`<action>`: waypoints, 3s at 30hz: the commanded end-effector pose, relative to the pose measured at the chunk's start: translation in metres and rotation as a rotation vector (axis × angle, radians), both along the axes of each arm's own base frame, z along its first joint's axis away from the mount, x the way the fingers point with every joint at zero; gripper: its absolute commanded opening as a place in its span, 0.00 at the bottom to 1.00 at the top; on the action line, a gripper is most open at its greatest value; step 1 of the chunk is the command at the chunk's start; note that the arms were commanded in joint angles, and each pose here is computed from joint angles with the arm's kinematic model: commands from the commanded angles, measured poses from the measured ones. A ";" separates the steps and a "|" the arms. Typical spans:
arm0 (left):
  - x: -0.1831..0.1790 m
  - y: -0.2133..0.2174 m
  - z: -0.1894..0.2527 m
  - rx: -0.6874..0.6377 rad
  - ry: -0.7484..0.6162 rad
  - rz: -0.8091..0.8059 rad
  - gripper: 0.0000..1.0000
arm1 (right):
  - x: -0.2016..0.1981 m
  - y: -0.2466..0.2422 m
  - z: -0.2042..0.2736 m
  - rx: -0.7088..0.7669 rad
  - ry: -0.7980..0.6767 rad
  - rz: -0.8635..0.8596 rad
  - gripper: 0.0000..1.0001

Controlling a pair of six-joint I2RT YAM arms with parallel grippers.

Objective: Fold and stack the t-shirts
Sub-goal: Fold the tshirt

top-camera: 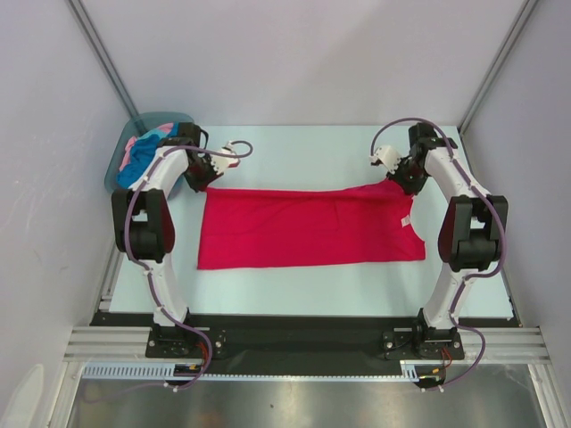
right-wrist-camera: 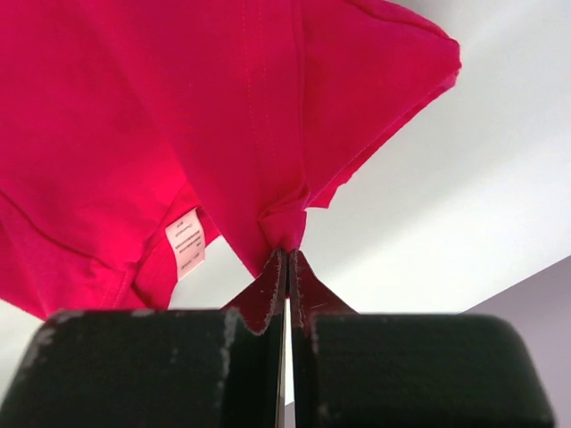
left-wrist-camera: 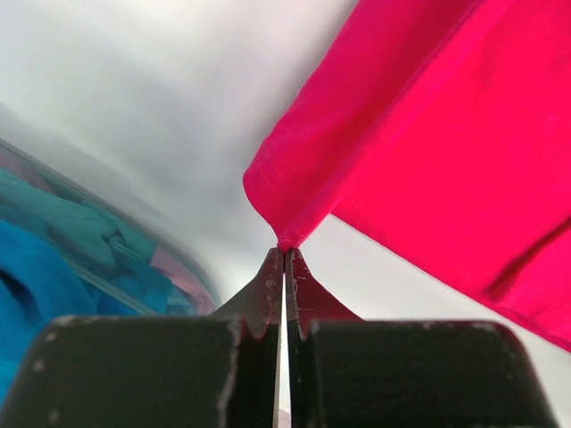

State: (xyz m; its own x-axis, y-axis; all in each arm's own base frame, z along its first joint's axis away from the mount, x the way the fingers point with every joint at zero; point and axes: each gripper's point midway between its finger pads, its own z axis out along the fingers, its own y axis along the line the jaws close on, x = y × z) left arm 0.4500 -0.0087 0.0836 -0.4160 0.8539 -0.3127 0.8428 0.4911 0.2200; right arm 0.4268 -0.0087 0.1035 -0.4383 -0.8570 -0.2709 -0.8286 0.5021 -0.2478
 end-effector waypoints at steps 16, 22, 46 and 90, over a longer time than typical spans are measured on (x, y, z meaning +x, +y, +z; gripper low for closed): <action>-0.035 -0.003 0.016 0.015 0.094 -0.096 0.00 | -0.041 -0.011 0.014 -0.053 0.079 0.058 0.00; -0.045 -0.007 0.020 0.007 0.120 -0.119 0.00 | -0.048 -0.015 0.013 -0.078 0.091 0.071 0.00; -0.091 -0.012 0.022 -0.006 0.259 -0.189 0.00 | -0.072 -0.022 0.020 -0.119 0.151 0.105 0.00; -0.121 0.000 -0.006 0.085 0.368 -0.198 0.00 | -0.112 -0.005 -0.014 -0.140 0.282 0.156 0.00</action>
